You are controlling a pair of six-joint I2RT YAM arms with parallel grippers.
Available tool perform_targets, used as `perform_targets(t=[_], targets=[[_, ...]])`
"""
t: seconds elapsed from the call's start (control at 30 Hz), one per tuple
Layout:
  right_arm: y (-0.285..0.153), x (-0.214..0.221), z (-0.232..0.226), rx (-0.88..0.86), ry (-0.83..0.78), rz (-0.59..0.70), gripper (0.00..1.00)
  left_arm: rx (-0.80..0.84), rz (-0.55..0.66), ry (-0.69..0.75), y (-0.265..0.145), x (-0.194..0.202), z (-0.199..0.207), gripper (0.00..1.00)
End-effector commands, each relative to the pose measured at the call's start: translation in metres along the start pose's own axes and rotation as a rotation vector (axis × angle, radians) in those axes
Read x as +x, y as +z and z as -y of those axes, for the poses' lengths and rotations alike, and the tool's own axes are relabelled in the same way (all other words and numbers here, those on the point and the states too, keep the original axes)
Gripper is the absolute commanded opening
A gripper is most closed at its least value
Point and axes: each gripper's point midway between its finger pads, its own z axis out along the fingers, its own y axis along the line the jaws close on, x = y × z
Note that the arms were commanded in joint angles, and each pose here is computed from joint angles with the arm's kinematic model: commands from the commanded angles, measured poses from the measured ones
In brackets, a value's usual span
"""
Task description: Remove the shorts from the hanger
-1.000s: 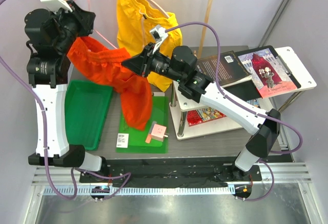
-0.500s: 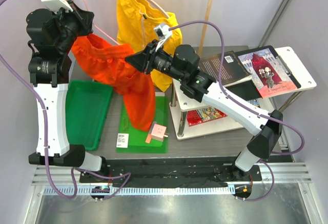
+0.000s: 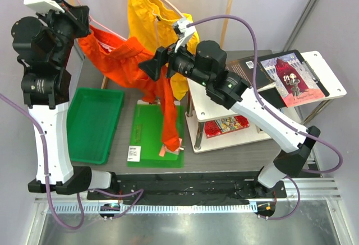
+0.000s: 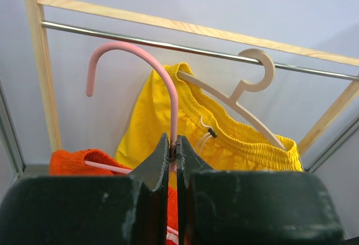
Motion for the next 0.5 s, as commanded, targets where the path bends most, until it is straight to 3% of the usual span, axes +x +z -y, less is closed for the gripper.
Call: perform_targets(t=[0.0,0.17,0.47], targets=[[-0.034,-0.021,-0.004,0.031,-0.093,0.008,0.91,-0.025,0.196,0.007,-0.014,-0.057,0.002,0.00],[-0.050,-0.028,-0.014,-0.008,-0.104,0.020,0.90,-0.076,0.192,-0.012,-0.012,-0.053,-0.007,0.00],[-0.034,-0.017,-0.025,-0.066,-0.085,0.025,0.78,-0.193,0.243,-0.118,-0.020,-0.059,-0.026,0.00]])
